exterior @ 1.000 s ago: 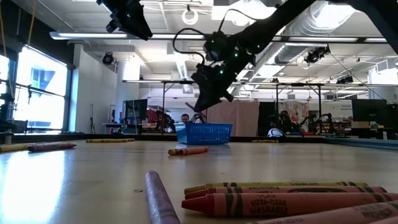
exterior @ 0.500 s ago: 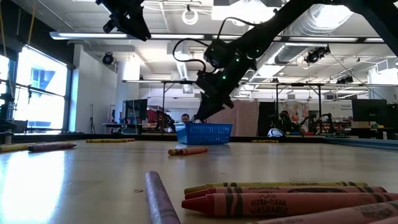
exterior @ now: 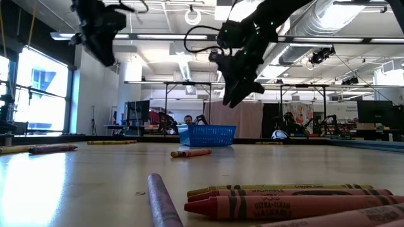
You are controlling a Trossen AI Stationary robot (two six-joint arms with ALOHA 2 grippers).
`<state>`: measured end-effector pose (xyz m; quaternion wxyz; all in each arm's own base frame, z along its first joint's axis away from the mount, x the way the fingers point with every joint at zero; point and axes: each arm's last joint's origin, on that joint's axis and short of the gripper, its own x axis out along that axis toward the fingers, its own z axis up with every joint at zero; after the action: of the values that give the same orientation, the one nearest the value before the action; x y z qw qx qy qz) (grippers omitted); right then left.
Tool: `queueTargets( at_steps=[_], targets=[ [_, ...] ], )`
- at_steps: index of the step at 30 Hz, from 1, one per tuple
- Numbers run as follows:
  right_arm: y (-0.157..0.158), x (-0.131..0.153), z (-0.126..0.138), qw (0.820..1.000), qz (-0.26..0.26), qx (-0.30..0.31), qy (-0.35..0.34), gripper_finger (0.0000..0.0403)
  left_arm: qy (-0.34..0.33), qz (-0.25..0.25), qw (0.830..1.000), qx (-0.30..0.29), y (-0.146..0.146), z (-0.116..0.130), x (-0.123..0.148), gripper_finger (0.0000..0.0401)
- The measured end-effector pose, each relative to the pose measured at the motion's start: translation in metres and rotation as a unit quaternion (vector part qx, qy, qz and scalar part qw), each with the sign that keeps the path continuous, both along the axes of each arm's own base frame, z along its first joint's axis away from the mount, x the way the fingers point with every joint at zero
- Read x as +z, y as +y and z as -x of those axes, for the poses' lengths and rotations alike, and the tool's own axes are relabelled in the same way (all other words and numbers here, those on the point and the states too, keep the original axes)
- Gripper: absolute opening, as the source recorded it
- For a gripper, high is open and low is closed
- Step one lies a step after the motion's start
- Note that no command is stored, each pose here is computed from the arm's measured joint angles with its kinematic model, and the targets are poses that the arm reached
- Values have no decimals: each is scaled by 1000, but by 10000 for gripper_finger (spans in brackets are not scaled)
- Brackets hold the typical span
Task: Sort crayons
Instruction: Put the yellow crayon into the black bin
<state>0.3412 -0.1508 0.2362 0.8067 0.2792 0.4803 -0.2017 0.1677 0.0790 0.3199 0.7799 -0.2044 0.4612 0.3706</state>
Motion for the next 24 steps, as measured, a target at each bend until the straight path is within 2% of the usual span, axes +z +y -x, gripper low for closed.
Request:
queueTargets(
  at_steps=[4,8,11,14,18,24],
  targets=[
    [32,4,-1,999,-33,17,30,105,62,36,997,-24,-6,6,-29,87],
    [66,1,-4,996,-57,32,68,101,105,36,991,-70,-5,5,-65,87],
    [89,0,-7,994,-77,18,82,101,114,34,989,-86,2,5,-88,87],
    [112,2,-9,992,-95,0,83,101,89,49,992,-77,15,1,-106,87],
    [139,2,-12,989,-115,-21,88,101,86,55,994,-38,38,-4,-123,87],
    [171,2,-11,989,-112,-34,93,100,117,78,990,-8,68,-6,-151,87]
  ],
)
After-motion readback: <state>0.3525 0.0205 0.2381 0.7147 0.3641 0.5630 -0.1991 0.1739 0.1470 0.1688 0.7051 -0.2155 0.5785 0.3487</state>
